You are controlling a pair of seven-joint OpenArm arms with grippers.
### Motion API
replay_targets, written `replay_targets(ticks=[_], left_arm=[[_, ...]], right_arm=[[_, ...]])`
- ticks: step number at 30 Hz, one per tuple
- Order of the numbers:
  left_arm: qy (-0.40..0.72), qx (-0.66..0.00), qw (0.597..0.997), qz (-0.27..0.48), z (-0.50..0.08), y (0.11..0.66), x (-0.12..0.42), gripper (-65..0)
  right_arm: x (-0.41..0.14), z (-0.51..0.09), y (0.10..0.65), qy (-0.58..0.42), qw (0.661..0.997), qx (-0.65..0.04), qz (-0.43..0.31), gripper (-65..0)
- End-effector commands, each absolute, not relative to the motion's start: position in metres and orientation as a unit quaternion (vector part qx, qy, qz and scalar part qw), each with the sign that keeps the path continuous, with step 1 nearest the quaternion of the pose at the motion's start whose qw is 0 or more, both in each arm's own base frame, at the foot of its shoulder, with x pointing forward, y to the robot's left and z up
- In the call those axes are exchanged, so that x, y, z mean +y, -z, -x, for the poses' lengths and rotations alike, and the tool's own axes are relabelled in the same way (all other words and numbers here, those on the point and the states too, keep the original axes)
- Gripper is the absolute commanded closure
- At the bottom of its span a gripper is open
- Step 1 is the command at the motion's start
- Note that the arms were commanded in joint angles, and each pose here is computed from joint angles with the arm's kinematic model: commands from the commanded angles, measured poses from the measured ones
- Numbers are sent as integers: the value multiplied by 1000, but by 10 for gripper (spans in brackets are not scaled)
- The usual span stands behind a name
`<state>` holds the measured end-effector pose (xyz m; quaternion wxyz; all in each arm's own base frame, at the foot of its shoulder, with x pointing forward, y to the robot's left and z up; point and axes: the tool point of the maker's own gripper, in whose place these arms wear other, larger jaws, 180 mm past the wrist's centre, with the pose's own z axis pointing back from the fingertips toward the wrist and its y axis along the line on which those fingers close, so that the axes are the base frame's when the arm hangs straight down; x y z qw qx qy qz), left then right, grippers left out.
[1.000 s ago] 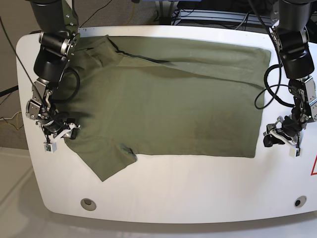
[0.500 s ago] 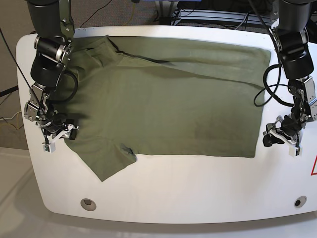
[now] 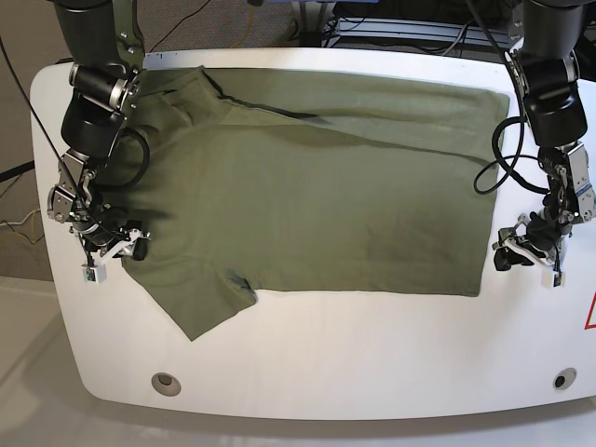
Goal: Fold the T-shirt properly
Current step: 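Move both grippers over to the shirt's hem corners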
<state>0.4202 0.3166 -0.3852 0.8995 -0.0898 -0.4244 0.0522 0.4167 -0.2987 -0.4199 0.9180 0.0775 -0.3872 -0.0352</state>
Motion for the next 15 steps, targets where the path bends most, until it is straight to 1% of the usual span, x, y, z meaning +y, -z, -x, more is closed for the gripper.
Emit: replay_targets(ticks=[1,15], left_arm=[[-53,-455,885,89,-433,365,324,-344],[-50,-437,893,98,-428,384,311,-347]], right_arm=[[-307,-423,408,31,915,-396,-70,-281],[-308,-421,411,35,916,-395,-69,-283]])
